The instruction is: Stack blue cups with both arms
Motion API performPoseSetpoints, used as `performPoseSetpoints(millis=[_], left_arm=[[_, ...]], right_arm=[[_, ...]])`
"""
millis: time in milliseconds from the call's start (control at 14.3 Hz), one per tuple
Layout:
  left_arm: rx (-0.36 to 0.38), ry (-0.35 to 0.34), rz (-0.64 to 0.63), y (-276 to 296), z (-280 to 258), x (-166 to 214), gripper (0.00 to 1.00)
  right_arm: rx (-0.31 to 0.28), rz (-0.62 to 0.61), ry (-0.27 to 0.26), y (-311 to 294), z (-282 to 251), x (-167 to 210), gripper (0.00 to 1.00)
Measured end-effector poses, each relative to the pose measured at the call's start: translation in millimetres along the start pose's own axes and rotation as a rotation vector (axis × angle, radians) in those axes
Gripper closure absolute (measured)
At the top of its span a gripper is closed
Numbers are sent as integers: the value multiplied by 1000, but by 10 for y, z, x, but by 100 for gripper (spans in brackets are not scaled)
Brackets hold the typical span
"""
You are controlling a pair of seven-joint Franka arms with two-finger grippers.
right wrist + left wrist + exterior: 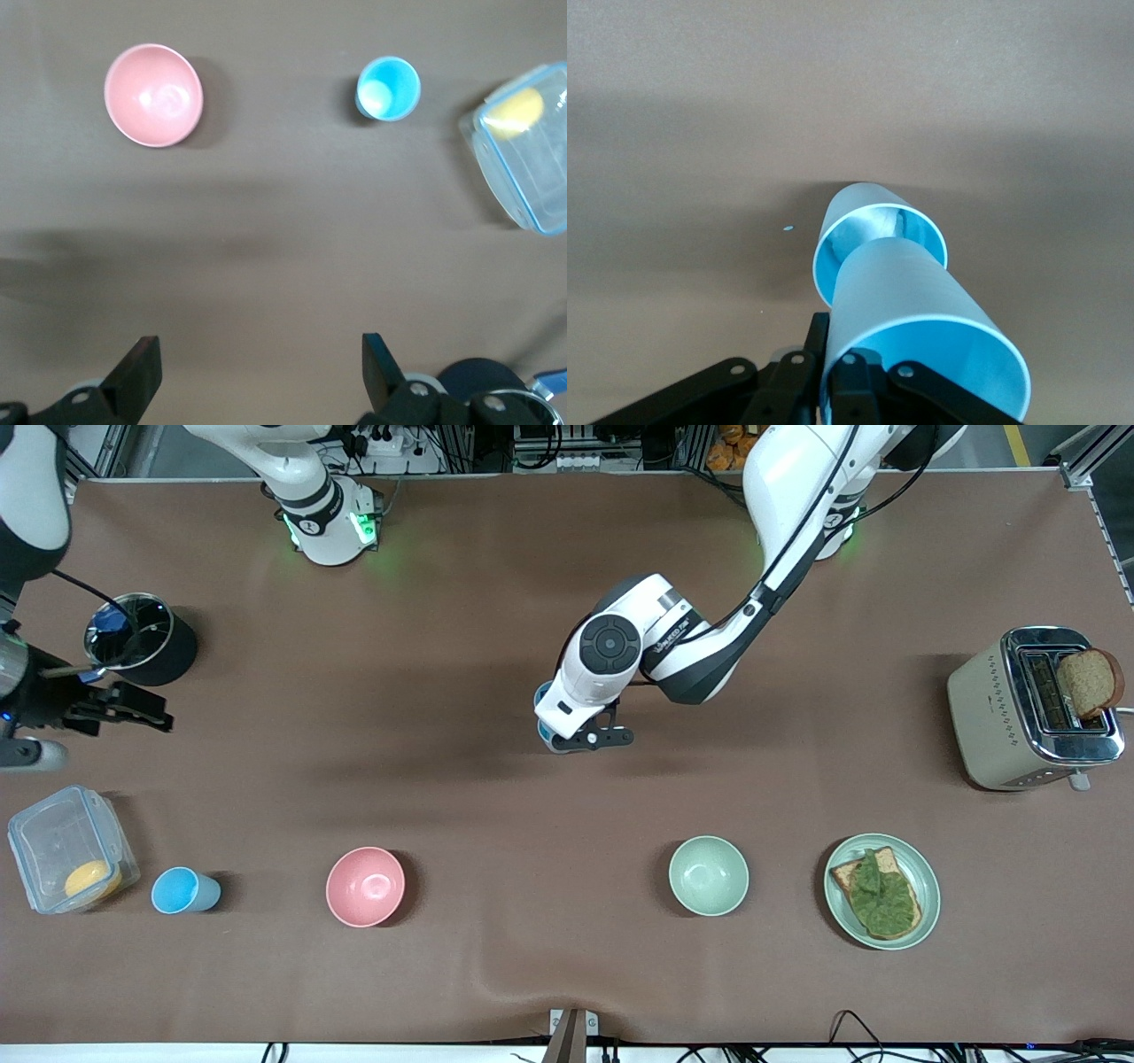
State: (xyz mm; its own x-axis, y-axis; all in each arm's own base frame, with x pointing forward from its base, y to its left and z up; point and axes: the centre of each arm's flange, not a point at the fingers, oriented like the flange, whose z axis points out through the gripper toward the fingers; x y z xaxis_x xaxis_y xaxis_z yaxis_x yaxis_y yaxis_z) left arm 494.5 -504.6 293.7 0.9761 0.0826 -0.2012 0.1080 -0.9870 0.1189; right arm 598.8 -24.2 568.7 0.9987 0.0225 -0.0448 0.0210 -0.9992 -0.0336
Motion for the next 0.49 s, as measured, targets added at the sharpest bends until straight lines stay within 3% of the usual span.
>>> performPoseSetpoints(millis=[140, 490], left_arm=[[0, 23, 3, -3, -9, 37, 88], [3, 63, 16, 9, -84, 88, 36]], right_arm=[[0, 2, 4, 13, -78, -236, 0], [-10, -14, 3, -76, -144, -426, 0]])
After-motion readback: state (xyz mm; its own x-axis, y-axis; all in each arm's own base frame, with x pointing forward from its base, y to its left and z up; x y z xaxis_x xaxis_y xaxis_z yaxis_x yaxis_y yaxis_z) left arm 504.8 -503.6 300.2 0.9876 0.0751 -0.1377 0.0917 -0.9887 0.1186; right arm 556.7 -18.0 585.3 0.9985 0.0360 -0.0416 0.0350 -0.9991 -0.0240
